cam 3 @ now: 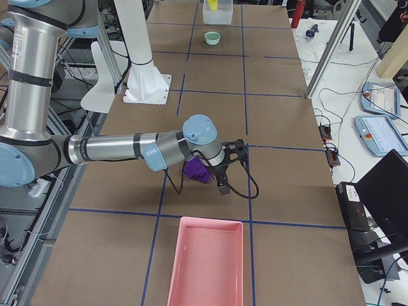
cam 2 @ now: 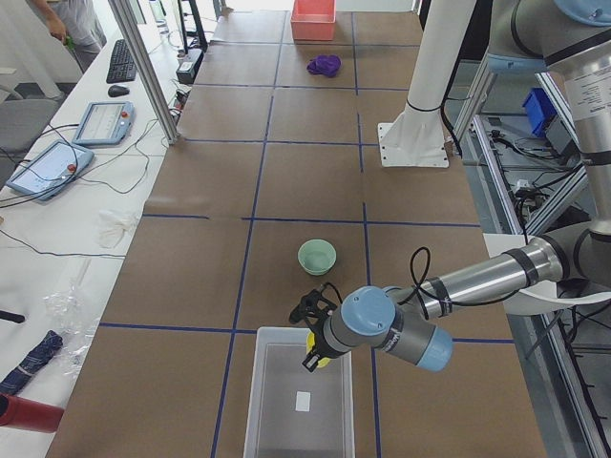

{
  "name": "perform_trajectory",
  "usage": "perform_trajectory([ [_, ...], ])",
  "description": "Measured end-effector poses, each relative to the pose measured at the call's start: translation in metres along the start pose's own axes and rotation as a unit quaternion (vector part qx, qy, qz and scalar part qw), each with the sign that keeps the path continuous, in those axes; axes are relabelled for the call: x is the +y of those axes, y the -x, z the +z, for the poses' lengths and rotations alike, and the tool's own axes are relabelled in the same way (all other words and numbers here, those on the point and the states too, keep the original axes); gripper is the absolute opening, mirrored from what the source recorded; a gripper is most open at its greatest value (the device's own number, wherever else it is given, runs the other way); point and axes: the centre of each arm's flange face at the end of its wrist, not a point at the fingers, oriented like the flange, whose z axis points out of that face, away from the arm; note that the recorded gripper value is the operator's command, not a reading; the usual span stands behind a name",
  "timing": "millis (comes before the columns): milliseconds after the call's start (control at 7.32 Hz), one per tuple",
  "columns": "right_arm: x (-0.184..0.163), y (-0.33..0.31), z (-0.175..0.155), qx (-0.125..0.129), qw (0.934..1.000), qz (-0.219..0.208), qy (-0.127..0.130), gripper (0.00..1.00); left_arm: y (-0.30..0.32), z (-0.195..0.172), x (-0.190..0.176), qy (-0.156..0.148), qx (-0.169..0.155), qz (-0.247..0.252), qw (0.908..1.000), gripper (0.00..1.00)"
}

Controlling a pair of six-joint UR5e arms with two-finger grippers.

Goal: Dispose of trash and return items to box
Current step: 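Carry the yellow cup back and drop it into the clear bin, then reach the right gripper forward to the purple cloth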

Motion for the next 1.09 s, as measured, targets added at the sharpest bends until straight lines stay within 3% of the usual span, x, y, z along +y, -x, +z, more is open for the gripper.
perform_trajectory([
  [410,-0.001,0.001,0.0,0.0,1.0,-0.001,0.0,1.0,-0.006,0.018,0.013,0.006,0.031,0.005,0.9995,0.03],
  [547,-0.001,0.001,0.001,-0.001,1.0,-0.002,0.001,1.0,-0.009,0.024,0.013,0.01,0.041,0.01,0.999,0.33],
  [683,-0.001,0.001,0.001,-0.001,1.0,-0.002,0.001,1.0,-0.013,0.029,0.012,0.014,0.049,0.015,0.9986,0.49],
  [1093,-0.002,0.003,0.003,-0.002,1.0,-0.003,0.003,1.0,-0.017,0.033,0.009,0.018,0.057,0.021,0.998,0.52],
])
